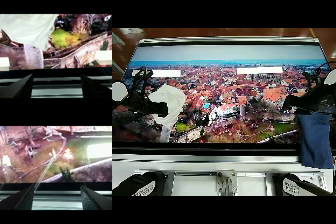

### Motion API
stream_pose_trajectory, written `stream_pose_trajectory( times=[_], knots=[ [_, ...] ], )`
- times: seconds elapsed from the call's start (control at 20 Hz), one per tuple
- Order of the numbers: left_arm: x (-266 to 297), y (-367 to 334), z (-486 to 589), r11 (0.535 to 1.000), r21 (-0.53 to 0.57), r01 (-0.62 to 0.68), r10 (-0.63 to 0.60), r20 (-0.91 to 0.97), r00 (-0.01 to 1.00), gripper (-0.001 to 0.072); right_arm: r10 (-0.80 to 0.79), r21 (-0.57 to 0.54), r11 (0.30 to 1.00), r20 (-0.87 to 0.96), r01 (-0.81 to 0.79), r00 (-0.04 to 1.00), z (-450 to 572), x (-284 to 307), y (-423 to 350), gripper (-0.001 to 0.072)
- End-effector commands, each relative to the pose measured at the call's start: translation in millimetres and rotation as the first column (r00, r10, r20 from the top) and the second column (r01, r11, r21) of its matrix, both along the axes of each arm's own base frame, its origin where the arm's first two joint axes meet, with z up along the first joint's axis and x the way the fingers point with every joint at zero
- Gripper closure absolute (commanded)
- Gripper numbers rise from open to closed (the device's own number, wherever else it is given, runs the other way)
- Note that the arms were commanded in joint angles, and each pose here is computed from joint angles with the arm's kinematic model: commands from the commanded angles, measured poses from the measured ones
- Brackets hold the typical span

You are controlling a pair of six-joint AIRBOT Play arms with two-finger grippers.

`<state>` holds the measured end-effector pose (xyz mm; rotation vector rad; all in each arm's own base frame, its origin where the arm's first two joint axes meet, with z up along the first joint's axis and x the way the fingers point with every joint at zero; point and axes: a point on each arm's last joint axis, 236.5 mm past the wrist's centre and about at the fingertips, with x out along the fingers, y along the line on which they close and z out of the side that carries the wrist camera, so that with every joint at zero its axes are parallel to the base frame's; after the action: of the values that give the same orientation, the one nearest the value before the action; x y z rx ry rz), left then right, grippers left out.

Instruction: Fold the shirts.

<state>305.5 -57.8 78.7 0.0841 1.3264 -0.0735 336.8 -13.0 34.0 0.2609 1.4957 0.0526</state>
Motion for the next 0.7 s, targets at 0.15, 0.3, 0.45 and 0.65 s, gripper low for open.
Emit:
stream_pose_trajectory(
  times=[0.15,0.3,0.45,0.65],
  knots=[
    [0.0,0.2,0.1,1.0,0.0,0.0,0.0,0.001,1.0,0.0,0.001,0.0,1.0,-0.001,-0.001,1.0,-0.2,-0.2,0.3,0.0039],
    [0.0,0.2,0.1,1.0,0.0,0.0,0.0,0.001,1.0,0.0,0.001,0.0,1.0,-0.001,-0.001,1.0,-0.2,-0.2,0.3,0.0039],
    [0.0,0.2,0.1,1.0,0.0,0.0,0.0,0.001,1.0,0.0,0.001,0.0,1.0,-0.001,-0.001,1.0,-0.2,-0.2,0.3,0.0039],
    [1.0,1.9,0.4,0.998,0.022,0.055,-0.055,0.005,0.998,0.0,0.001,0.0,1.0,-0.001,-0.001,1.0,-0.2,-0.2,0.3,0.0039]
  ],
)
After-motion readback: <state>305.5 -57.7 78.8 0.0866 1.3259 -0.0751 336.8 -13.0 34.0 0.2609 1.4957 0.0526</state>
